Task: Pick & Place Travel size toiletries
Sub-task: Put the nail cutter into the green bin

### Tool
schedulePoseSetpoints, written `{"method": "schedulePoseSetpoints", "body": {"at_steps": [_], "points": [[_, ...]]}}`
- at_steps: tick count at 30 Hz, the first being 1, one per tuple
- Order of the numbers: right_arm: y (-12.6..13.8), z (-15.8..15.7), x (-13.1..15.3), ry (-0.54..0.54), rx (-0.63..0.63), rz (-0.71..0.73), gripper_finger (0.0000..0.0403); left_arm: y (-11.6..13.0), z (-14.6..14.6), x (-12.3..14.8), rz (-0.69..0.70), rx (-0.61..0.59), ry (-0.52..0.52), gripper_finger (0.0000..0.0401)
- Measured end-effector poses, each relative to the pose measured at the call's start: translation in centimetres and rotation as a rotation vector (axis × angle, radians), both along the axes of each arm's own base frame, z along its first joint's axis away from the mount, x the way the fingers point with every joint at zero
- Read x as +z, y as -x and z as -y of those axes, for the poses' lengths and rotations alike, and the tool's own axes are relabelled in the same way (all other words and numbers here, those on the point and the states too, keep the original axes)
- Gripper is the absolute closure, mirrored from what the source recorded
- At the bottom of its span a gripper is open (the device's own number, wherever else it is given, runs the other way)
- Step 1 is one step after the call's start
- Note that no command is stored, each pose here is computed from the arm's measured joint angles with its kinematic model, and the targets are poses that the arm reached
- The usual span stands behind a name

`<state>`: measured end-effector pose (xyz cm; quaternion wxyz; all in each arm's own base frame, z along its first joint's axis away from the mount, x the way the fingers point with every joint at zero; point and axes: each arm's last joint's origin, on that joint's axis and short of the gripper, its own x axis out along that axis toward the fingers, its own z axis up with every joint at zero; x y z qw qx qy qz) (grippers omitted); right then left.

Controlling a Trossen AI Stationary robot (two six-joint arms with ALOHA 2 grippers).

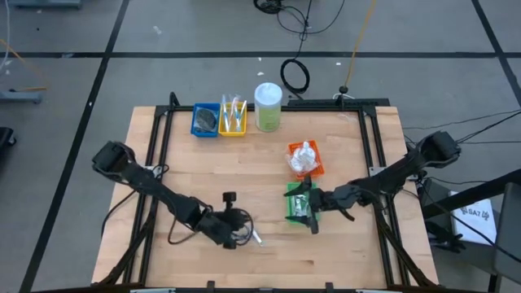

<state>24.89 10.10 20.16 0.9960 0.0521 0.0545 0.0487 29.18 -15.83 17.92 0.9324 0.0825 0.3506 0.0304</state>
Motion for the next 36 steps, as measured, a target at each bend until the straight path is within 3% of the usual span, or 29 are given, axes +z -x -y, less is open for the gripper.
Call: {"method": "schedulePoseSetpoints", "body": {"at_steps": [5, 11, 25, 36], "points": [[-1.0, -0.4, -0.9, 0.073, 0.008, 0.087, 0.0064, -1.2, -0.6, 3.0, 0.222, -0.039, -0.082, 0.0389], [-1.9, -0.2, -1.6, 0.018, -0.015, 0.137, 0.0064, -2.7, -2.1, 4.2, 0.340, -0.037, -0.093, 0.0389], [-4.6, 0.2, -2.0, -0.006, 0.000, 0.137, 0.0078, -3.4, -3.4, 4.4, 0.342, -0.092, -0.074, 0.0387], [-5.0, 0.4, -2.2, -0.014, -0.002, 0.118, 0.0179, -3.4, -3.4, 4.3, 0.334, -0.094, -0.075, 0.0385]]}}
